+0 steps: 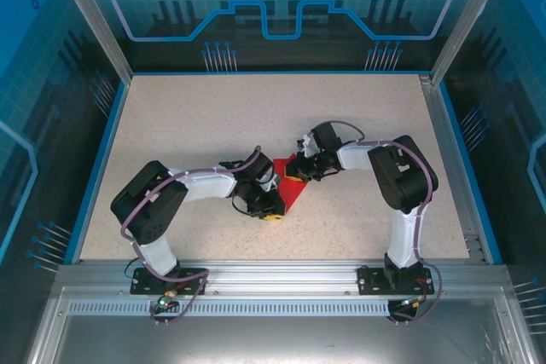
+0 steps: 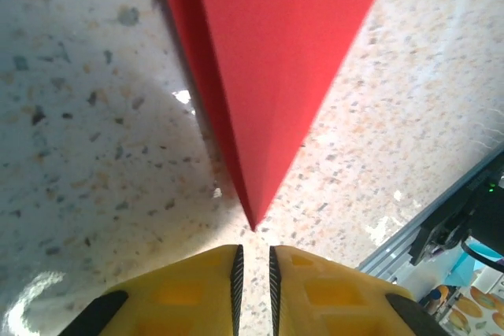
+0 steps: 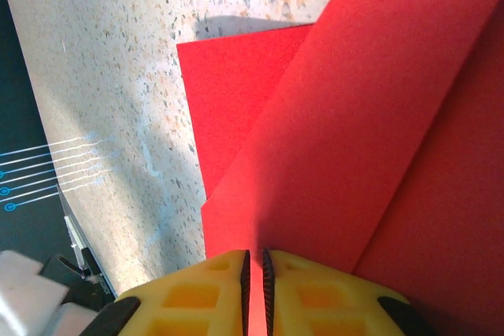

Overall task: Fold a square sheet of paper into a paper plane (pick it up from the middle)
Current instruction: Fourth fold the wing at the center of the table.

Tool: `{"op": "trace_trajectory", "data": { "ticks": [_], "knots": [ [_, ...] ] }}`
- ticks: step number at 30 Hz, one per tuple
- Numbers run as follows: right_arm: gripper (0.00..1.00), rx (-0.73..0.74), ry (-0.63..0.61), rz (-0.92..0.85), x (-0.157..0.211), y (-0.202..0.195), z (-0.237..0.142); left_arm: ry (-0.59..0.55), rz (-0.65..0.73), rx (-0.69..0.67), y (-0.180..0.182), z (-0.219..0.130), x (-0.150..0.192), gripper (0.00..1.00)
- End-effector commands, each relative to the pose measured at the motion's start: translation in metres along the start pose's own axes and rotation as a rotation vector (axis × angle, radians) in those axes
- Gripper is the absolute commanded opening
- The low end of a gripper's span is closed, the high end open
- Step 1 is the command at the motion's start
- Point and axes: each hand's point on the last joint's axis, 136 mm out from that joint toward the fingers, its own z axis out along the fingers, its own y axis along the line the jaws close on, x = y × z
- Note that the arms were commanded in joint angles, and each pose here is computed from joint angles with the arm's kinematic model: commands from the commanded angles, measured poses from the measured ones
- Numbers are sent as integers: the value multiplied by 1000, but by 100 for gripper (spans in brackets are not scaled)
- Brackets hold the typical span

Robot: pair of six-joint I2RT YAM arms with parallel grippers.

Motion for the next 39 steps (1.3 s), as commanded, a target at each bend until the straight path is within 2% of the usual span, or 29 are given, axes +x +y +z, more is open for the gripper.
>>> {"op": "trace_trajectory", "data": {
  "ticks": [1,7,14,18,24,30,39],
  "knots": [
    [17,199,68,114,29,-63,15,-92,-2,-12,-2,-20,-11,20],
    [22,137,33,61,15,-32,3,-278,-119,-51,13,-51,-58,22],
    [26,88,-28,3,-4,9,-24,-326,-94,-41,-7,-55,-98,24],
    [29,115,-112,15,-9,9,-47,-327,-80,-46,-13,-49,-113,27],
    [31,149,-147,76,0,-10,-70,-309,-64,-90,-11,-45,-121,30],
    [35,189,-120,133,13,-28,-66,-290,-63,-175,1,-42,-122,31],
    [37,200,-75,189,26,-45,-50,-265,-64,-188,3,-34,-125,32]
  ]
}}
